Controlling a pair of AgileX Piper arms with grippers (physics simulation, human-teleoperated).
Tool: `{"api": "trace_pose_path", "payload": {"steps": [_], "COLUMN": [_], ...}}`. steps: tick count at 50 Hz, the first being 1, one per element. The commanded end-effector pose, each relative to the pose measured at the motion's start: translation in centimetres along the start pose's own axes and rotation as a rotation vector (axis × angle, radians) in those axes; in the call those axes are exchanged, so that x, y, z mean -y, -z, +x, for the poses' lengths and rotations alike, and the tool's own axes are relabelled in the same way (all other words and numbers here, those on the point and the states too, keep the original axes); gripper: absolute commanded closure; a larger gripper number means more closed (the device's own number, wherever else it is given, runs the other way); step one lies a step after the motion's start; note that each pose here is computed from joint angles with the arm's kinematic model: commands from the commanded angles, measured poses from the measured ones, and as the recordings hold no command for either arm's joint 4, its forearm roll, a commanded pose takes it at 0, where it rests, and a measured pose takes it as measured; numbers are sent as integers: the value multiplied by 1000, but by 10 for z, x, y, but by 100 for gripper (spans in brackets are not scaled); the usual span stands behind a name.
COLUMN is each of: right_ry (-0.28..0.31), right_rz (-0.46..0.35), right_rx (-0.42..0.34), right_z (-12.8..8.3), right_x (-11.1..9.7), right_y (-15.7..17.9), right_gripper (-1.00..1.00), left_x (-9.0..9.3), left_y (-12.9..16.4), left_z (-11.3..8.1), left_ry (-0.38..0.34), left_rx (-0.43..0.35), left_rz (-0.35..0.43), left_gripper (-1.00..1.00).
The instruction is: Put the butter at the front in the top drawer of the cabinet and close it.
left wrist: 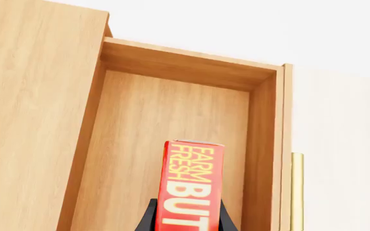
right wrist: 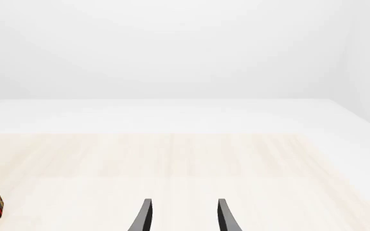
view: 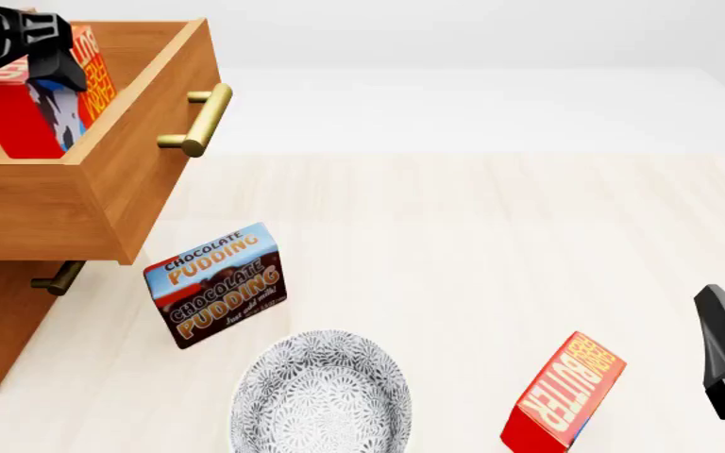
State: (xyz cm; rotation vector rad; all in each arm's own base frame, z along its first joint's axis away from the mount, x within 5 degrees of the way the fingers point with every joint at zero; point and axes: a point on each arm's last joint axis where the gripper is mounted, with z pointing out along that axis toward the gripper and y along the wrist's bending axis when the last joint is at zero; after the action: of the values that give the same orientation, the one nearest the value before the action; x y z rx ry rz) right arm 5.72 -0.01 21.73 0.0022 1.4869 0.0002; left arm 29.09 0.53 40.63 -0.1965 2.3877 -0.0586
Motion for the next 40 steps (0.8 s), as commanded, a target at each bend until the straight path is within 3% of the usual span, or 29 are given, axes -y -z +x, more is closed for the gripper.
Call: {"api": "trace_pose_path", "payload": {"steps": [1, 40], "right_ry": [0, 0], "right_rz": [0, 0], "right_rx": [1, 1], "right_z": [0, 0], "right_x": [0, 0], "right_y": [0, 0], "right_gripper": [-100, -100], "left_x": [-2, -3], "left_y": [3, -26], "left_z": [-2, 21], "left_ry": [-20, -1], "left_rx": [16, -28], "left_rz": [-2, -2], "left_gripper": [100, 100]}}
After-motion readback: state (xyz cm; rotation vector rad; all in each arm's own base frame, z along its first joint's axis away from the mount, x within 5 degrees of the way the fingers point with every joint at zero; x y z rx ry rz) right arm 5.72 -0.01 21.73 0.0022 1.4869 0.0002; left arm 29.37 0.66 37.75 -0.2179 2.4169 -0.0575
